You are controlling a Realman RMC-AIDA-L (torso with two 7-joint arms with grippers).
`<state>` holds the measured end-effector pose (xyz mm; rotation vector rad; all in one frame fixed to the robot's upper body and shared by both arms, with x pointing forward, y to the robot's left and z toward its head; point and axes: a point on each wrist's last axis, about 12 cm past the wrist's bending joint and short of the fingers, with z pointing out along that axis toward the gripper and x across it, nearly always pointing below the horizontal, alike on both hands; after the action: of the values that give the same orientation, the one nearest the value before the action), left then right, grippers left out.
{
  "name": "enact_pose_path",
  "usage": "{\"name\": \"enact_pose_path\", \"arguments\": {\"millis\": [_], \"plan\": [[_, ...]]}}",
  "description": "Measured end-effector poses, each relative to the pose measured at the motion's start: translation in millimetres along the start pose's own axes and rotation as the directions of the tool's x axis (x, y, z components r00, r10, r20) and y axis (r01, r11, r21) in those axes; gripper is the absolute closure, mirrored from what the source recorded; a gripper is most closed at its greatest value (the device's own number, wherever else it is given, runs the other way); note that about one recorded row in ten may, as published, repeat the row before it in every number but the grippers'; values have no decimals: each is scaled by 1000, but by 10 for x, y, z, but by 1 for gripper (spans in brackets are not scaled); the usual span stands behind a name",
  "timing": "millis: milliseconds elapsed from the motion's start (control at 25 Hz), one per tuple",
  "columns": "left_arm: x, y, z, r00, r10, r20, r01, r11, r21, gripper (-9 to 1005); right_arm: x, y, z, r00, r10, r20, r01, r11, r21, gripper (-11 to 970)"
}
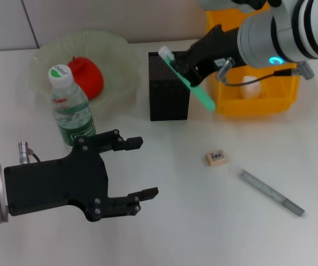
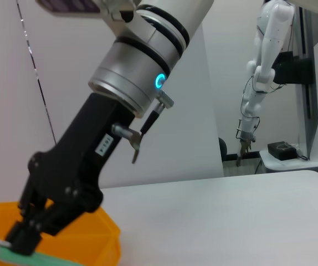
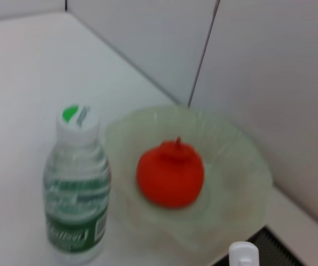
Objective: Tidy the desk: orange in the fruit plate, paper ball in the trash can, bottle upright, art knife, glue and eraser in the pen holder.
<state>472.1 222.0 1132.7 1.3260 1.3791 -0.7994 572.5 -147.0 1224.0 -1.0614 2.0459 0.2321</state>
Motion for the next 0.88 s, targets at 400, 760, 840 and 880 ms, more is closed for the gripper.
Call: {"name": "enact_pose_path", "arguments": {"millis": [400, 760, 840, 880], "plan": [[4, -3, 15, 1000, -5, 3, 5, 1000, -2, 212, -89, -5, -63, 988, -30, 152, 22, 999, 50, 892], [29, -21, 22, 1000, -20, 4, 20, 1000, 7, 212, 8, -12, -17, 963, -88, 255, 57, 990, 125, 887], [36, -25, 24, 1000, -23, 4, 23, 1000, 8, 212, 41, -24, 14, 957, -92, 274, 57, 990, 131, 886], [47, -29, 24, 1000, -28, 3, 28, 1000, 8, 212, 54, -33, 31, 954, -93, 286, 56, 990, 133, 886]]}}
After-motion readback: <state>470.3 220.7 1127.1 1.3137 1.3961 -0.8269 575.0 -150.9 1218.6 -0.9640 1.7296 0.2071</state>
